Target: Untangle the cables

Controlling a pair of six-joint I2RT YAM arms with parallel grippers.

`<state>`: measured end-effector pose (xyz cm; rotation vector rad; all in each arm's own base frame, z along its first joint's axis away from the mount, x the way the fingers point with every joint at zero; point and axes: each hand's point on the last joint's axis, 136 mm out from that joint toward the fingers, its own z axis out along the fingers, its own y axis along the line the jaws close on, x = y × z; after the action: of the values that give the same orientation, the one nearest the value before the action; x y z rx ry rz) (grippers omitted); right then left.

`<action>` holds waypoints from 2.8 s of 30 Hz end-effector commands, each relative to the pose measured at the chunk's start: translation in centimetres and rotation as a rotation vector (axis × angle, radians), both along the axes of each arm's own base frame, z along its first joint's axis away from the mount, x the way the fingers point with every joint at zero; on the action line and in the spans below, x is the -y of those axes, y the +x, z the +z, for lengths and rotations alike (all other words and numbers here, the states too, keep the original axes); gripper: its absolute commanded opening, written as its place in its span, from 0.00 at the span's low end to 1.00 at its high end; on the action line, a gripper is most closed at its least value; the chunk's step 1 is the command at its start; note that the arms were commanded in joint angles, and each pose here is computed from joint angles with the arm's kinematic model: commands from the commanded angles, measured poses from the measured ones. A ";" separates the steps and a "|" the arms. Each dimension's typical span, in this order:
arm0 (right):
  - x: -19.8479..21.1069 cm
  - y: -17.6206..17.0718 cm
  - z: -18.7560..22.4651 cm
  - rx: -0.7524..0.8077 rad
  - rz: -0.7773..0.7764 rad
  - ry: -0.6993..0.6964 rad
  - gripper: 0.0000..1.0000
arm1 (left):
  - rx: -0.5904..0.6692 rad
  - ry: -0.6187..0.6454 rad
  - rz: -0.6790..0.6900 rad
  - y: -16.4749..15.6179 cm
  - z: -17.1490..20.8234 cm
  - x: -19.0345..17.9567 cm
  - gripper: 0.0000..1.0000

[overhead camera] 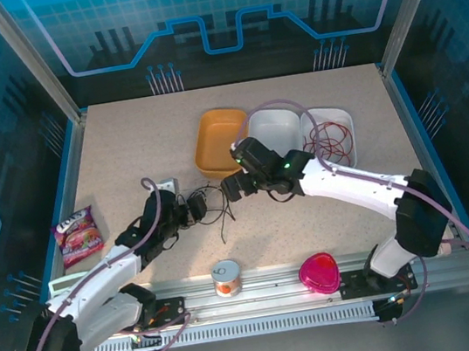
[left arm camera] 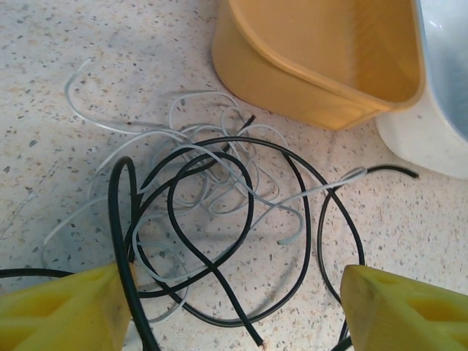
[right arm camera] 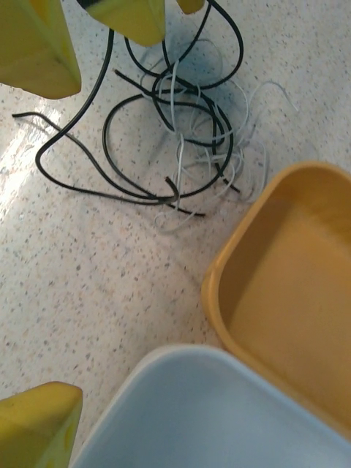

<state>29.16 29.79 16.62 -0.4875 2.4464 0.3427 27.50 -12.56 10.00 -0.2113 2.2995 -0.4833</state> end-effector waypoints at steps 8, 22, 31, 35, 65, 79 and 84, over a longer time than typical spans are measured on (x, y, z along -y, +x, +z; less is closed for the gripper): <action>-3.5 -1.2 -2.2 -0.101 0.063 -0.002 0.84 | 0.003 -0.028 0.113 -0.5 -0.1 -2.5 0.88; -5.5 -1.2 -4.2 -0.181 0.087 -0.007 0.61 | -0.060 0.072 0.316 -1.7 -0.6 -7.5 0.99; -6.2 -1.8 -6.1 -0.244 0.078 -0.016 0.64 | -0.093 0.051 0.342 -1.7 -1.4 -8.0 0.99; -6.4 -2.5 -7.1 -0.267 0.081 -0.033 0.66 | -0.107 0.050 0.345 -1.7 -1.8 -8.0 0.99; -6.7 -2.6 -12.1 -0.323 0.028 -0.089 0.47 | -0.128 -0.008 0.315 -1.5 -3.1 -6.8 0.99; -6.1 -2.8 -11.8 -0.322 0.015 -0.104 0.46 | -0.144 -0.032 0.286 -1.3 -3.3 -6.0 0.99; -5.2 -4.3 -9.8 -0.270 0.090 -0.098 0.51 | -0.144 -0.035 0.276 -1.2 -3.1 -5.9 0.99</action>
<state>25.80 35.36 4.51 -0.5665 2.7808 0.3322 26.17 -6.61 6.95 -0.5833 2.3510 -0.3563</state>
